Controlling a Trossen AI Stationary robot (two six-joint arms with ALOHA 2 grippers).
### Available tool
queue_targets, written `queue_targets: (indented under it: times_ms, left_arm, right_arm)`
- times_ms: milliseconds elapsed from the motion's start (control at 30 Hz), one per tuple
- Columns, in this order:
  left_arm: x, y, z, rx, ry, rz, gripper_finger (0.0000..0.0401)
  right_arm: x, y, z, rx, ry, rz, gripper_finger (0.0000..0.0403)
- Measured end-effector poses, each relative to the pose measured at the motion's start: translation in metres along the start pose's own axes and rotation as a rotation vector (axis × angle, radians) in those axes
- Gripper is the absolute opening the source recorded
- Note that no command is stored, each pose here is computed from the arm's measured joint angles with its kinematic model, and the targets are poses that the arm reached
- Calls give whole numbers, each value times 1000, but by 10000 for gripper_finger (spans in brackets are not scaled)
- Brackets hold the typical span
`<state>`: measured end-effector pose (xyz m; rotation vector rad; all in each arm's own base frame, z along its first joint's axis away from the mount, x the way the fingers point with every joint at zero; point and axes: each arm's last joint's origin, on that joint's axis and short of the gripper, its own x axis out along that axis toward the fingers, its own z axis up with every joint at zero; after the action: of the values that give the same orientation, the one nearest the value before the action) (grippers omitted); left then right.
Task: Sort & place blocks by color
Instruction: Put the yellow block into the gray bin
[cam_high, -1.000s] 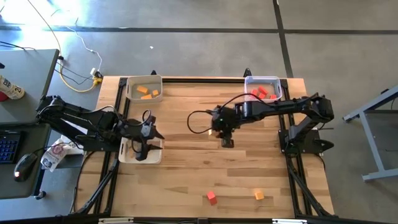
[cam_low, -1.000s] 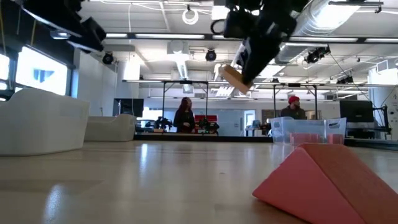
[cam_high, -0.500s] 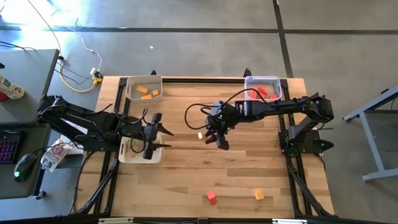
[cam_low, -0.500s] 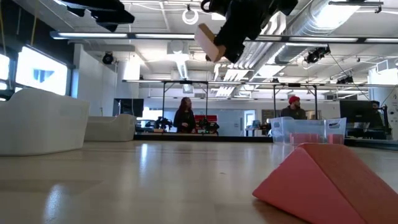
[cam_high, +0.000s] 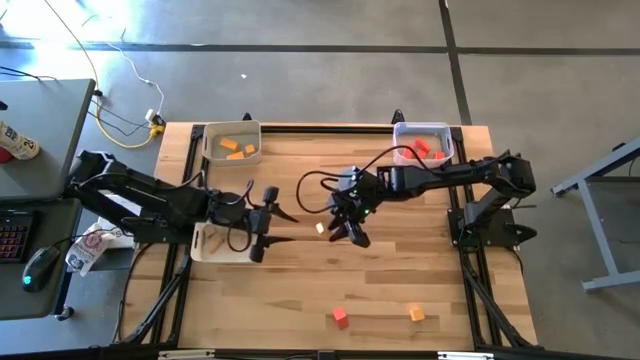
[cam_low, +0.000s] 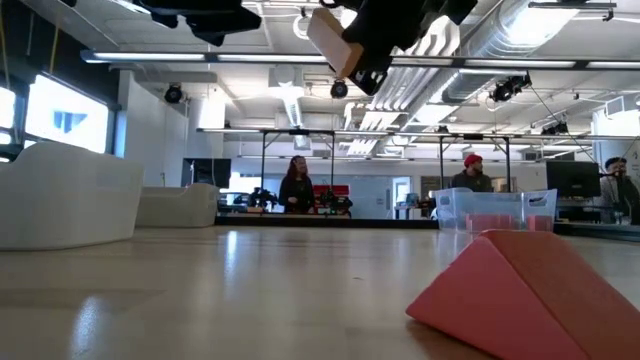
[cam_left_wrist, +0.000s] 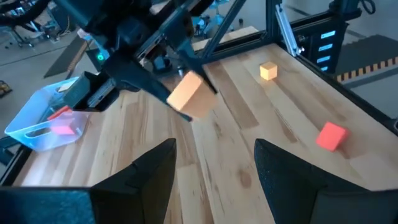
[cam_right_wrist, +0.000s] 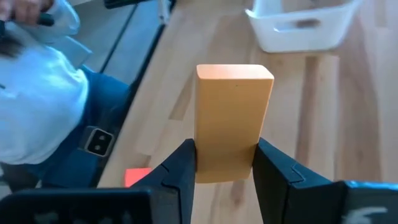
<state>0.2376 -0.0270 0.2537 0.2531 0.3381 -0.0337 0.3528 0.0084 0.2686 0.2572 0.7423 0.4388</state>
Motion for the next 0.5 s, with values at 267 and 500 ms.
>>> queue_targets:
  times_ms: [267, 500]
  left_arm:
    - [20, 6, 13, -6, 2, -47, 204]
    - [32, 9, 18, -13, 0, -112, 204]
  right_arm:
    - [8, 5, 0, -18, 0, 61, 101]
    - [9, 7, 0, -32, -5, 92, 101]
